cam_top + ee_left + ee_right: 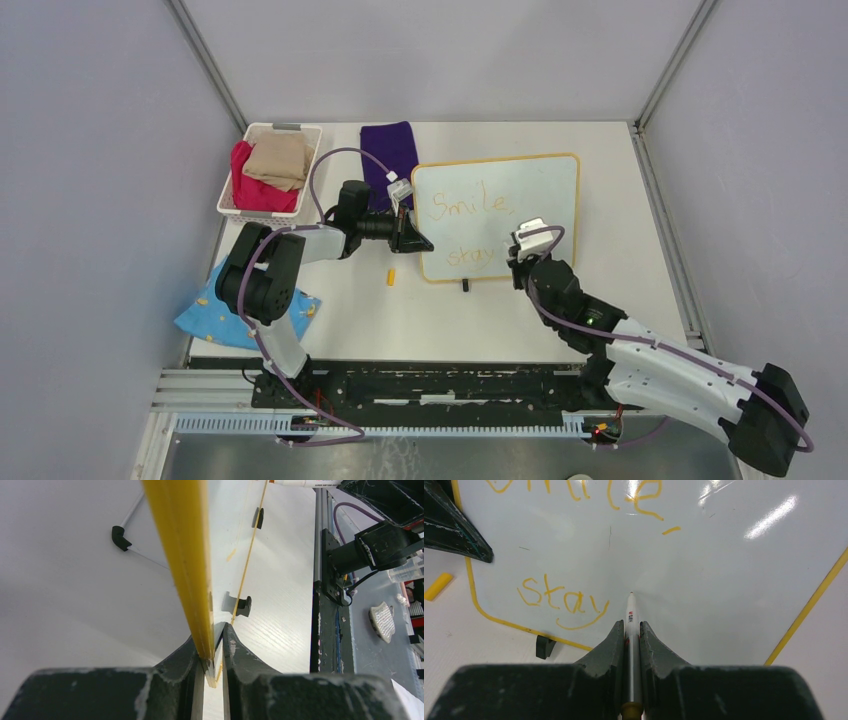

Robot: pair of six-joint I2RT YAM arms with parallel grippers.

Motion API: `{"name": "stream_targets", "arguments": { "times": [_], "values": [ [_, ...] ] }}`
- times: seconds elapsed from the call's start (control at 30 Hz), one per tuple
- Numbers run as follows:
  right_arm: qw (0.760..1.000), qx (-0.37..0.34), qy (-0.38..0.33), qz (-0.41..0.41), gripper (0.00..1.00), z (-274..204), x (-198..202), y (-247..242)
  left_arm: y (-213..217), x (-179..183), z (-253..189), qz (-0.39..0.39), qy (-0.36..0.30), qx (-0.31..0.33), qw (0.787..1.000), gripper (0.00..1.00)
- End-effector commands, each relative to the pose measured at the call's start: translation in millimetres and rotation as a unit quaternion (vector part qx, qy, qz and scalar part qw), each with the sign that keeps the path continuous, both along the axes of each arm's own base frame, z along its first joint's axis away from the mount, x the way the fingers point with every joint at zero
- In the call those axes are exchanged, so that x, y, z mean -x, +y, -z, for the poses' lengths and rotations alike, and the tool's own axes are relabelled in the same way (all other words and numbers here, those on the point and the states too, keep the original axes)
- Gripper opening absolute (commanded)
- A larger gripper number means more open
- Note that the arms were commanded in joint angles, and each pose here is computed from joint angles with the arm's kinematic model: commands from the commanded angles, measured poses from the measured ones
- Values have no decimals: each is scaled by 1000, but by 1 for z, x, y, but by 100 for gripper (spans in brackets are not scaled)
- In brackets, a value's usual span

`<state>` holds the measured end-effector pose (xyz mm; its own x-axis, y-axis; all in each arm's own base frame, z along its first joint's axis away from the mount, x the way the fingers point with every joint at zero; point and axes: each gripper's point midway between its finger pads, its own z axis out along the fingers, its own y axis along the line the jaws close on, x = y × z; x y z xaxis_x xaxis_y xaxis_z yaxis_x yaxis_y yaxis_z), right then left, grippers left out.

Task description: Write a sentence on the whiteboard

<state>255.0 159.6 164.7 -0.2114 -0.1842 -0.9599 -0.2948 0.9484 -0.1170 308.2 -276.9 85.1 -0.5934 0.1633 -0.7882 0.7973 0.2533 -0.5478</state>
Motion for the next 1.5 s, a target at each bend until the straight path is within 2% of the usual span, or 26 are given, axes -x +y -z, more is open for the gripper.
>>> {"name": "stream_targets", "arguments": {
  "times": [0.0,0.27,0.8,1.47],
  "values": [
    [999,-20,-30,19,0,-26,-11,1,18,10,81,-43,34,-128,990,2],
    [999,-5,-11,37,0,-6,-11,-8,19,10,81,-44,34,-129,990,2],
    [1000,-4,17,17,0,23,4,-13,19,10,81,-43,36,-129,990,2],
    [998,-27,54,4,0,56,24,-18,19,10,82,-43,37,-129,990,2]
  ]
}}
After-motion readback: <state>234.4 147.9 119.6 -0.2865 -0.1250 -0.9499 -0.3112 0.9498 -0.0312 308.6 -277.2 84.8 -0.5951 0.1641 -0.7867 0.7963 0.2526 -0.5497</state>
